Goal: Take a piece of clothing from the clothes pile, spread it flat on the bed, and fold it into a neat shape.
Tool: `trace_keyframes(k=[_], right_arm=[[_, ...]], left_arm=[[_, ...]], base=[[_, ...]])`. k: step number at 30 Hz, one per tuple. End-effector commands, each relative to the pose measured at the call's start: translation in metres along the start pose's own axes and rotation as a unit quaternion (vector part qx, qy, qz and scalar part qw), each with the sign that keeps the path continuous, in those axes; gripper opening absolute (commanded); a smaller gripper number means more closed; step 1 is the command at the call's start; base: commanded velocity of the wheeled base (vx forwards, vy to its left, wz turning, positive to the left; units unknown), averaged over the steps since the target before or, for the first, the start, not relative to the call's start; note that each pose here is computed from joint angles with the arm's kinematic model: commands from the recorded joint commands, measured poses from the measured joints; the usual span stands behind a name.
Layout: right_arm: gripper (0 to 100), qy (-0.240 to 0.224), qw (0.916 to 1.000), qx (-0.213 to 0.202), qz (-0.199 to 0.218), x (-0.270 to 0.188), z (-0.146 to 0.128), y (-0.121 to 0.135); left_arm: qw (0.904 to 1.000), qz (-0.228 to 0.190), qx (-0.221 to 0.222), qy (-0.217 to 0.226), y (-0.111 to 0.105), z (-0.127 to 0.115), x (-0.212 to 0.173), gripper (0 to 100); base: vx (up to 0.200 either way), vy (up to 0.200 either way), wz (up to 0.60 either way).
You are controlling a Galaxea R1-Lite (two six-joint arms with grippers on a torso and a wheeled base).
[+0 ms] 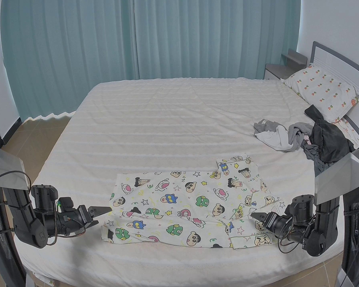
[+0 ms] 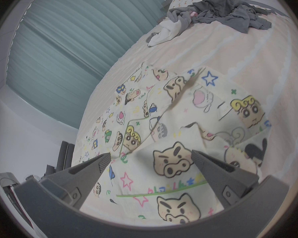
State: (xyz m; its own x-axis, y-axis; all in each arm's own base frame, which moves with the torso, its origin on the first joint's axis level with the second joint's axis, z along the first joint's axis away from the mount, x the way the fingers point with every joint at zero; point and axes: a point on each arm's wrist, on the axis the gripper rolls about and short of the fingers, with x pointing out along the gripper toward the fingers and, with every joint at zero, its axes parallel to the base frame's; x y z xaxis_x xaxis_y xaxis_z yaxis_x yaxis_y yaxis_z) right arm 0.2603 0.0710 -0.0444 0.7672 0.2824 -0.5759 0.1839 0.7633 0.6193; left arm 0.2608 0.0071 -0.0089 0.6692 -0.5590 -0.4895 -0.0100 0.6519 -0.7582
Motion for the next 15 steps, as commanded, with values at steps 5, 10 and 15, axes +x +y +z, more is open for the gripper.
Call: trace_keyframes(k=[5, 10, 15], right_arm=[[100, -0.041, 0.9980, 0.035, 0.033, -0.033, 0.021, 0.015], [100, -0.046, 0.9978, 0.040, 0.027, -0.036, 0.023, 0.012], [100, -0.049, 0.9976, 0.040, 0.028, -0.037, 0.024, 0.012]], left_arm=[[1.0000, -0.007, -0.006, -0.001, -0.003, 0.001, -0.002, 100], [1.0000, -0.007, -0.005, 0.000, -0.002, 0.001, -0.001, 100], [1.0000, -0.006, -0.004, 0.001, -0.002, 0.000, -0.001, 100]], base=[[0.000, 0.000, 0.00], [0.160, 0.000, 0.00], [0.200, 0.000, 0.00]])
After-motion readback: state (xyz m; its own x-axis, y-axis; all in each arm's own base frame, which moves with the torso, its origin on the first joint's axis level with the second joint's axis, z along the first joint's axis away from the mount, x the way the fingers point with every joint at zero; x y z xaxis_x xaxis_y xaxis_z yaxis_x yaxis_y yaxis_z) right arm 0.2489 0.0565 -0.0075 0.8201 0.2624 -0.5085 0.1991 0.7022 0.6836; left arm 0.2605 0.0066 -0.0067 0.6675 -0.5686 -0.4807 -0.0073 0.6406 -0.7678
